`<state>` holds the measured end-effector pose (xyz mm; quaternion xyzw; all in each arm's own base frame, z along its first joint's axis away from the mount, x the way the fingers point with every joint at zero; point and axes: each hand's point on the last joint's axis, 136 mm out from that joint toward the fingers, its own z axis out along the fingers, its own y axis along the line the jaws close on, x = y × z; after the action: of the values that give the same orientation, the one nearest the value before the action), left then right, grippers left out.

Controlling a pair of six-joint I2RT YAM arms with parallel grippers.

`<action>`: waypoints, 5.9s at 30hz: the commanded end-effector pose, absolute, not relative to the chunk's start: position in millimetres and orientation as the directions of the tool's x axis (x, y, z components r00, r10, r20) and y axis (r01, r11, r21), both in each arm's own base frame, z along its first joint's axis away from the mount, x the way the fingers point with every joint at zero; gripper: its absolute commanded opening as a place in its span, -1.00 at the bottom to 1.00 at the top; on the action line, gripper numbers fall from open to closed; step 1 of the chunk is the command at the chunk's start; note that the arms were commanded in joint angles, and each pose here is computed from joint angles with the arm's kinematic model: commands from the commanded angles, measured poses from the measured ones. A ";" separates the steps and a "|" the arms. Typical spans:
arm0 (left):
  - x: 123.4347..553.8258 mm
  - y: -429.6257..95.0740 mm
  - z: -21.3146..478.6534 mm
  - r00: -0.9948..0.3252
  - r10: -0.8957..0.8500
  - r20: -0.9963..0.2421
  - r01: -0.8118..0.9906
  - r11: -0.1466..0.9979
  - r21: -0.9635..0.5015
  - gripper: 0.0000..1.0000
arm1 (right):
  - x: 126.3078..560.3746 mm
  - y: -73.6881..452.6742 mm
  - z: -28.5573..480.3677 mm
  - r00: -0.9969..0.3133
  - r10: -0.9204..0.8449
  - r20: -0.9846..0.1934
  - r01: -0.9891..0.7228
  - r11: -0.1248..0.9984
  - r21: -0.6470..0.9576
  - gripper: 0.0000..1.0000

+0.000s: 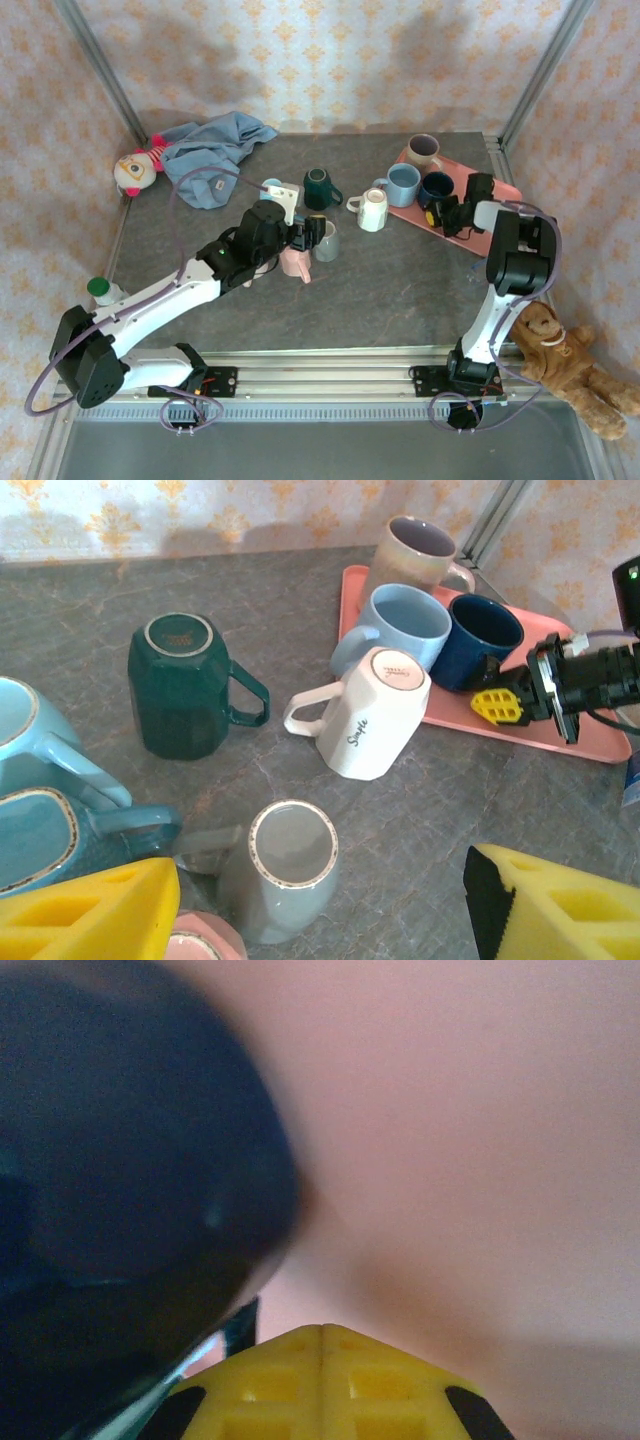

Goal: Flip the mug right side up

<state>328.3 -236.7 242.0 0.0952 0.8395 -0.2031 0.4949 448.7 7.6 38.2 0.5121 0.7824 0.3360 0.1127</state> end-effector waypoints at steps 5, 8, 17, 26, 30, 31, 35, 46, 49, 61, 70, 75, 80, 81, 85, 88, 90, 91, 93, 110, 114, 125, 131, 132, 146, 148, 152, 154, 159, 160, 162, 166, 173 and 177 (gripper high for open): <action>327.4 -244.6 249.5 -0.516 -0.072 -0.854 0.375 0.877 -0.301 0.56 | 476.7 -4.3 53.3 -0.429 0.897 0.109 0.704 0.256 0.663 -1.00; 328.1 -244.5 246.6 -0.517 -0.078 -0.852 0.370 0.878 -0.305 0.57 | 483.6 -7.2 55.0 -0.444 0.891 0.089 0.701 0.285 0.654 -1.00; 328.9 -244.6 253.3 -0.529 -0.057 -0.847 0.367 0.884 -0.288 0.58 | 506.5 -12.8 61.6 -0.492 0.870 0.043 0.679 0.352 0.644 -1.00; 326.5 -244.3 250.0 -0.543 -0.041 -0.839 0.370 0.885 -0.283 0.60 | 498.7 -14.6 59.9 -0.486 0.874 0.022 0.677 0.360 0.642 -1.00; 327.0 -242.0 251.5 -0.540 -0.039 -0.840 0.361 0.892 -0.274 0.60 | 487.8 -16.3 73.3 -0.499 0.867 -0.024 0.658 0.396 0.640 -1.00; 328.0 -240.2 251.3 -0.541 -0.037 -0.840 0.354 0.896 -0.268 0.60 | 484.3 -16.3 77.5 -0.502 0.864 -0.035 0.653 0.405 0.640 -0.97; 330.7 -238.0 251.0 -0.538 -0.021 -0.843 0.351 0.903 -0.247 0.60 | 460.7 -20.1 99.8 -0.517 0.849 -0.110 0.632 0.465 0.619 -0.85; 331.2 -217.4 248.8 -0.550 0.037 -0.835 0.309 0.937 -0.162 0.59 | 382.8 -27.6 149.6 -0.608 0.737 -0.296 0.565 0.663 0.491 -0.56; 326.2 -208.1 244.2 -0.590 0.085 -0.803 0.289 0.951 -0.112 0.56 | 367.4 -23.6 159.8 -0.651 0.689 -0.319 0.524 0.711 0.468 -0.47; 276.9 -196.1 210.6 -0.842 -0.131 -0.524 0.019 0.962 -0.271 0.37 | 320.5 3.1 168.4 -0.792 0.511 -0.335 0.387 0.844 0.372 -0.33; 248.2 -239.3 181.5 -0.875 -0.261 -0.408 -0.196 0.961 -0.196 0.25 | 321.7 9.9 173.5 -0.768 0.549 -0.329 0.396 0.812 0.430 -0.32; 243.0 -247.8 162.6 -0.898 -0.276 -0.343 -0.264 0.961 -0.084 0.22 | 309.2 31.8 182.1 -0.819 0.490 -0.300 0.303 0.811 0.500 -0.32; 243.3 -246.5 148.7 -0.890 -0.308 -0.337 -0.306 0.950 -0.059 0.31 | 284.3 65.1 190.4 -0.888 0.391 -0.241 0.173 0.771 0.613 -0.27; 243.7 -245.4 146.8 -0.889 -0.308 -0.339 -0.309 0.950 -0.051 0.31 | 280.1 67.0 190.7 -0.894 0.381 -0.237 0.165 0.770 0.616 -0.26; 248.8 -240.5 139.7 -0.879 -0.308 -0.365 -0.322 0.947 -0.024 0.27 | 270.7 68.2 194.5 -0.891 0.374 -0.256 0.147 0.773 0.617 -0.24; 254.3 -242.6 132.4 -0.872 -0.308 -0.380 -0.323 0.946 -0.024 0.21 | 271.8 71.0 197.1 -0.884 0.388 -0.261 0.143 0.755 0.640 -0.24; 256.7 -242.5 125.9 -0.870 -0.316 -0.379 -0.334 0.942 -0.018 0.18 | 273.2 70.6 197.0 -0.881 0.396 -0.260 0.149 0.752 0.642 -0.24; 258.7 -243.0 122.4 -0.868 -0.320 -0.380 -0.340 0.940 -0.017 0.16 | 273.8 70.6 197.5 -0.880 0.396 -0.264 0.146 0.753 0.641 -0.24; 260.6 -241.0 118.3 -0.865 -0.329 -0.380 -0.350 0.937 -0.013 0.09 | 275.4 70.7 199.9 -0.878 0.396 -0.271 0.140 0.752 0.644 -0.24; 273.8 -226.6 87.5 -0.833 -0.345 -0.433 -0.396 0.917 0.032 -0.15 | 289.5 76.5 206.5 -0.891 0.366 -0.269 0.100 0.734 0.671 -0.24; 276.7 -222.1 88.0 -0.822 -0.338 -0.459 -0.399 0.916 0.040 -0.28 | 291.6 77.3 210.1 -0.890 0.367 -0.271 0.095 0.730 0.677 -0.24; 279.6 -214.4 78.2 -0.824 -0.330 -0.460 -0.403 0.913 0.067 -0.30 | 291.3 79.1 217.6 -0.881 0.388 -0.270 0.101 0.713 0.694 -0.25; 284.0 -213.6 74.1 -0.816 -0.330 -0.475 -0.402 0.914 0.055 -0.37 | 289.9 79.1 217.6 -0.881 0.392 -0.266 0.107 0.710 0.696 -0.25; 284.8 -213.9 73.0 -0.815 -0.332 -0.476 -0.402 0.914 0.051 -0.37 | 290.3 79.4 217.2 -0.881 0.392 -0.263 0.108 0.710 0.696 -0.25; 295.7 -208.3 67.9 -0.771 -0.368 -0.520 -0.409 0.912 -0.040 -0.39 | 288.1 81.3 219.1 -0.886 0.391 -0.250 0.109 0.700 0.705 -0.25; 298.0 -209.9 67.4 -0.776 -0.357 -0.520 -0.401 0.916 -0.032 -0.46 | 288.7 80.9 219.1 -0.885 0.392 -0.250 0.112 0.701 0.704 -0.25; 303.1 -212.1 71.1 -0.785 -0.330 -0.524 -0.390 0.921 0.004 -0.59 | 292.5 81.5 218.5 -0.886 0.396 -0.241 0.118 0.694 0.710 -0.25; 304.1 -212.4 72.4 -0.784 -0.328 -0.526 -0.388 0.922 0.003 -0.61 | 294.0 81.7 218.9 -0.886 0.399 -0.238 0.120 0.692 0.712 -0.25; 304.5 -210.1 79.6 -0.772 -0.334 -0.541 -0.390 0.921 -0.011 -0.71 | 293.9 81.1 219.5 -0.885 0.401 -0.238 0.122 0.692 0.711 -0.25; 304.3 -209.4 81.0 -0.771 -0.334 -0.542 -0.390 0.921 -0.012 -0.74 | 293.6 81.6 219.4 -0.885 0.400 -0.237 0.122 0.692 0.712 -0.25; 303.2 -209.6 85.2 -0.770 -0.333 -0.544 -0.386 0.922 -0.018 -0.79 | 292.6 81.1 218.2 -0.885 0.400 -0.236 0.124 0.694 0.710 -0.25; 298.1 -212.3 93.5 -0.775 -0.338 -0.535 -0.380 0.924 -0.034 -0.91 | 292.1 81.1 216.9 -0.886 0.402 -0.233 0.128 0.693 0.710 -0.26; 286.7 -218.7 106.6 -0.795 -0.357 -0.491 -0.372 0.926 -0.070 -1.00 | 291.5 81.8 213.2 -0.884 0.412 -0.222 0.140 0.685 0.715 -0.26; 283.9 -225.0 124.7 -0.791 -0.383 -0.477 -0.362 0.922 -0.140 -1.00 | 291.0 82.7 213.0 -0.887 0.407 -0.218 0.137 0.683 0.718 -0.26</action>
<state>276.7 -220.6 83.5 -0.1825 0.9579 0.0157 0.2212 289.9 79.6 208.3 0.1568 0.9020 0.3610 0.1777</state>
